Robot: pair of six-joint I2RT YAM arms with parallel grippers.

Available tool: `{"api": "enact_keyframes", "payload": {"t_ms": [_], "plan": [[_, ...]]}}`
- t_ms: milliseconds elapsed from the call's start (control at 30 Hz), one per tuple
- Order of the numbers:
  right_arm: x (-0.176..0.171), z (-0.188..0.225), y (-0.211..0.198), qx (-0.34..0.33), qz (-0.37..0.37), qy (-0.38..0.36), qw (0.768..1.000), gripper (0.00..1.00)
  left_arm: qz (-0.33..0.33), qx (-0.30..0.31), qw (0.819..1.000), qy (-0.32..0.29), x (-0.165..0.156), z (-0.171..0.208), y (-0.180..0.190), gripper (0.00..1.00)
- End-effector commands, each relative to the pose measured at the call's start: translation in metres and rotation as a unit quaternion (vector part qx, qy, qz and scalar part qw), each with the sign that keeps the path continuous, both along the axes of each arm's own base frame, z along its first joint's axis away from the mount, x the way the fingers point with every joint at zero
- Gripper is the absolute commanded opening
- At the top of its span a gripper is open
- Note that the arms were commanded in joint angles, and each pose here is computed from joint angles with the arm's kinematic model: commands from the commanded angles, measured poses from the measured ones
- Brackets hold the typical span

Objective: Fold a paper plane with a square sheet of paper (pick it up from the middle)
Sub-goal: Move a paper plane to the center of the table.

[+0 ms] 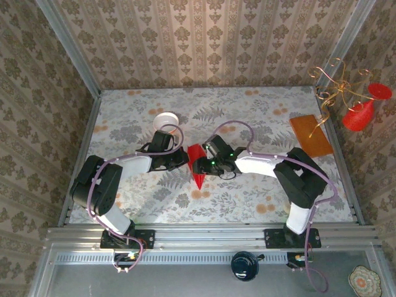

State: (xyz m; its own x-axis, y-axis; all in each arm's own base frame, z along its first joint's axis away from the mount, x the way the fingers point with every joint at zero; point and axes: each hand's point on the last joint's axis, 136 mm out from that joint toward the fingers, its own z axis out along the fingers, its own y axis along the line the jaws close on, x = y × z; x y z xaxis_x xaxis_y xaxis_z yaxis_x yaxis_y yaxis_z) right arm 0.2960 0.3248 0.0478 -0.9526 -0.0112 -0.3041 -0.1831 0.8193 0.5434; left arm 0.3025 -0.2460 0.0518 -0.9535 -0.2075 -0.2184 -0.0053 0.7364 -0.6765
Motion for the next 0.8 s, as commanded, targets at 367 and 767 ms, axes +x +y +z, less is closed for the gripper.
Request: {"api": "enact_keyframes", "payload": {"t_ms": [367, 767], "plan": [[-0.002, -0.009, 0.008, -0.042, 0.037, 0.001, 0.998, 0.59, -0.002, -0.017, 1.000, -0.005, 0.004, 0.012, -0.005, 0.03], [0.005, -0.014, -0.007, -0.087, 0.006, -0.004, 0.996, 0.47, 0.000, -0.014, 1.000, -0.005, 0.003, 0.011, -0.004, 0.03]]}}
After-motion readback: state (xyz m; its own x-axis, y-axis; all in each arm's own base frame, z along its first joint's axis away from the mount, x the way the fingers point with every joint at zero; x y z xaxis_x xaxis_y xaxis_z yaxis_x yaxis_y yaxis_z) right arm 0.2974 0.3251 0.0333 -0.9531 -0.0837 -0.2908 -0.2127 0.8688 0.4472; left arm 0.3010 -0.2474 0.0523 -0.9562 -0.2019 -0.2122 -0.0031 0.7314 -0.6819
